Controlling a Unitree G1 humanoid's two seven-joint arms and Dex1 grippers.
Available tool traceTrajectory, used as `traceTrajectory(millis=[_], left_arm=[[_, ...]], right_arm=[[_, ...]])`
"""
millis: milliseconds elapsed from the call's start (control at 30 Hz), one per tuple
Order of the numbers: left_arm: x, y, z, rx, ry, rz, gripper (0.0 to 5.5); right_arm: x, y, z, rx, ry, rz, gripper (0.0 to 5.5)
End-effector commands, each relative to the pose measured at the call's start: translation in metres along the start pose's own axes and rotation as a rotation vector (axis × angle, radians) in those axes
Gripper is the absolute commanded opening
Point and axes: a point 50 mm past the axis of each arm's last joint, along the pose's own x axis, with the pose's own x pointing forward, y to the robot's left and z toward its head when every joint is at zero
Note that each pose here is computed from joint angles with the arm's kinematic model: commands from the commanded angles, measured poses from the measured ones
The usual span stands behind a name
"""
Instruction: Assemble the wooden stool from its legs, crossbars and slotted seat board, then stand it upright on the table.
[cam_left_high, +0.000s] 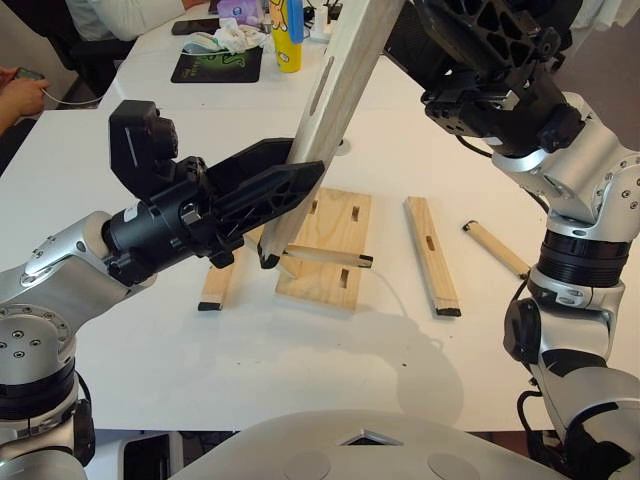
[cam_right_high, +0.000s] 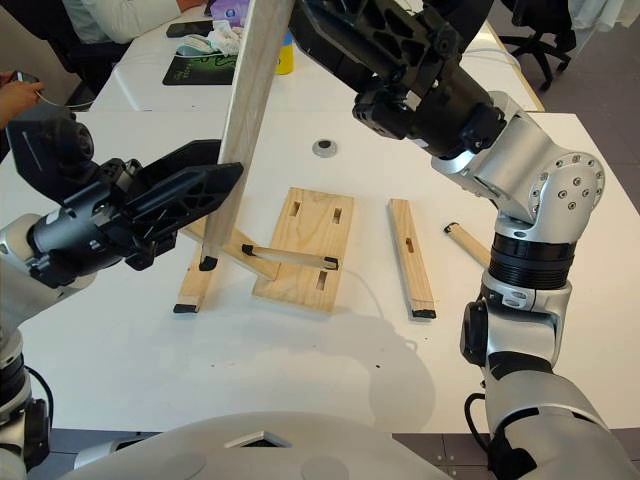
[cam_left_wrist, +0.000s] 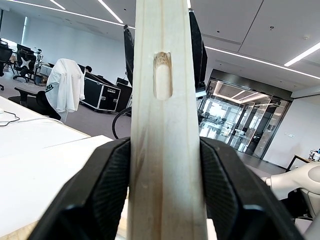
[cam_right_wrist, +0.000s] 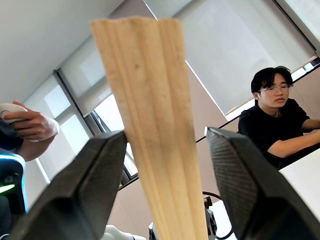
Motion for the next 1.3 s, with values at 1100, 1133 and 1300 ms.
traceTrajectory(millis=[1100,1133,1300], left_arm=[[-0.015,0.026,0.003,0.039,0.004,0.213,3.18],[-0.015,0.028,0.000,0.048,0.028,0.224,3.18],[-0.013,0.028,-0.008,0.084,0.096,0.209,3.18]], right_arm=[[-0.069,-0.030,0.029,-0.576,0.059,-0.462,2.07],[-0.071,-0.035,0.023,-0.596,0.065,-0.484,2.07],[-0.051,-0.047,0.006,-0.691,-0.001,-0.506,2.07]])
